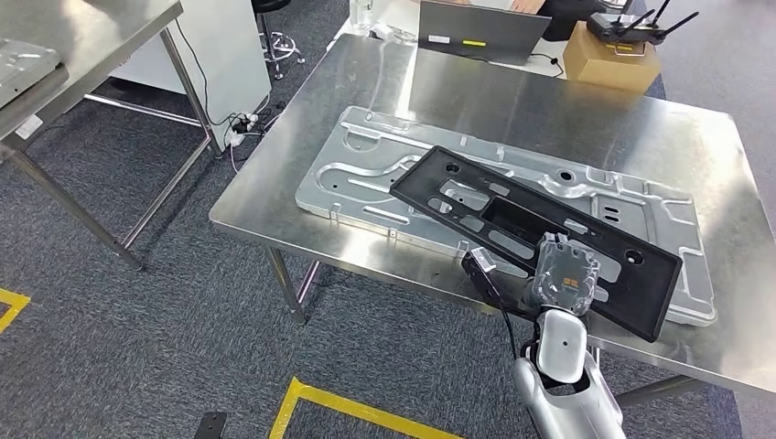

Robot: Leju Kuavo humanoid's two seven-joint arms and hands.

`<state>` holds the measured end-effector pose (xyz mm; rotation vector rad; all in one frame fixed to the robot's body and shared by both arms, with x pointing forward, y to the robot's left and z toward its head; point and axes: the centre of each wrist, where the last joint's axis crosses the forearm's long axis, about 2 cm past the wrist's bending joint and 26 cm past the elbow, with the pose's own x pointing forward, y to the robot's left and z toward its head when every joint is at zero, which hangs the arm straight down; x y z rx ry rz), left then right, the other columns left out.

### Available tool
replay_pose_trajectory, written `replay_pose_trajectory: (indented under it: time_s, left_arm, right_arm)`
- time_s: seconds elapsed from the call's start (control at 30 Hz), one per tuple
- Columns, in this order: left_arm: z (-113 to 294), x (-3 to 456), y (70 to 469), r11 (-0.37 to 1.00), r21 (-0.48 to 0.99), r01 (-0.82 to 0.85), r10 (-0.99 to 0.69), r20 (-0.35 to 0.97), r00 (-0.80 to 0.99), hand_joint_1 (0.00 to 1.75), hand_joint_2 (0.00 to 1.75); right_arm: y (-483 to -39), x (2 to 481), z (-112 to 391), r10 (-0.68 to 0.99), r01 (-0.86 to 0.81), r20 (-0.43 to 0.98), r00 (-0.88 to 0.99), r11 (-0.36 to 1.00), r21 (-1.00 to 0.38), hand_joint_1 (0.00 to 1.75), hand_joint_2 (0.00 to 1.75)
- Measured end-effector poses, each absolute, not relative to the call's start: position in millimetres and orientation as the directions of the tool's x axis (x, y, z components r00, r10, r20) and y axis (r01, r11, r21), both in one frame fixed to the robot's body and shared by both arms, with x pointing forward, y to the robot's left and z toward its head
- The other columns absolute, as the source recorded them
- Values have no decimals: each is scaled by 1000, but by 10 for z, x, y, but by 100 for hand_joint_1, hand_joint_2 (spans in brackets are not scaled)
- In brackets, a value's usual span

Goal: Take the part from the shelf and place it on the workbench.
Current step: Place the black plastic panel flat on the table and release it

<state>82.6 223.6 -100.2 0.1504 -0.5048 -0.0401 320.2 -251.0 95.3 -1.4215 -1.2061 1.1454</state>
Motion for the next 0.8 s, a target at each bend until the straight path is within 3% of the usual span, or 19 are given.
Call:
replay_pose_trajectory:
  time_s: [0.8]
  left_arm:
    - [-993, 845, 2210, 987, 150, -56, -23, 480, 877, 0, 0]
  right_arm:
    - [-2563, 3259, 1009, 993, 158, -98, 69, -108, -982, 175, 175]
